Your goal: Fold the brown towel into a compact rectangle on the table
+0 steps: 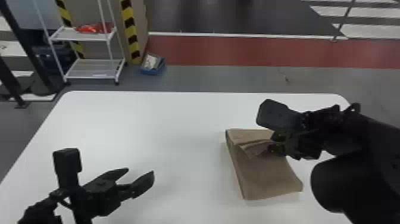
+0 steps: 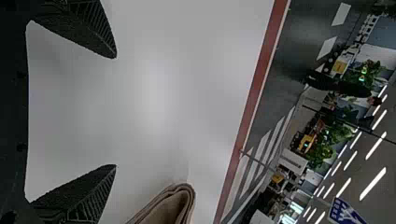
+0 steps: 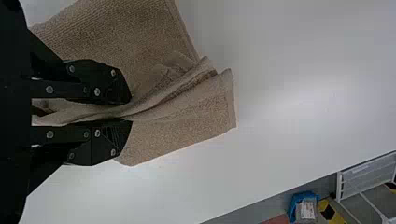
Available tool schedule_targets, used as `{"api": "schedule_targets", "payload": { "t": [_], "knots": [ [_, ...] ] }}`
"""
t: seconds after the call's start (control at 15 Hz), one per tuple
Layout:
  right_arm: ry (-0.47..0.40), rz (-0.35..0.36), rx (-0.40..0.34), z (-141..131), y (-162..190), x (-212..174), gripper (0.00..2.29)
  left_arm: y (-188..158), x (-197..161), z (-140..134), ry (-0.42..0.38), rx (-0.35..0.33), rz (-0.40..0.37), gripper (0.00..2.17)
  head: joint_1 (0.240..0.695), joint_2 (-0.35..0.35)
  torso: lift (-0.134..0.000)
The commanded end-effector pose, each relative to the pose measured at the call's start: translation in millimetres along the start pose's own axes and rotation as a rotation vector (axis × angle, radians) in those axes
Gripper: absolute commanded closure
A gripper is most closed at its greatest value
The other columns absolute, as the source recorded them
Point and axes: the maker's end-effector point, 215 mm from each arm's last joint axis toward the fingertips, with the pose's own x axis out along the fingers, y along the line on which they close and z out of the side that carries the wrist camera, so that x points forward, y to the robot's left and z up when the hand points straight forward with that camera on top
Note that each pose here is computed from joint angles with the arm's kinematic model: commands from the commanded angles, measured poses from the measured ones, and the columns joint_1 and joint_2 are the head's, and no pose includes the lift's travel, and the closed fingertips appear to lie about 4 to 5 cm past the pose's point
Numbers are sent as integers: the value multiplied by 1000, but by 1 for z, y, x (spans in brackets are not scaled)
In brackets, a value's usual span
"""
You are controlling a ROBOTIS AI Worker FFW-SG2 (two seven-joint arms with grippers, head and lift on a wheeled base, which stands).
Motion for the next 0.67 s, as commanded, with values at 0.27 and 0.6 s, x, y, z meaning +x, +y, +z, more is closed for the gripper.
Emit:
{"api": "schedule_targets", "payload": {
  "t": [0.27,0.6],
  "knots": [
    [17,27,-85,-3,32,5,967,-7,3,0,2,5,-8,36,695,-34,-124],
    [68,33,-241,-14,51,13,967,-3,2,-1,3,2,-2,36,695,-32,-124]
  ]
}}
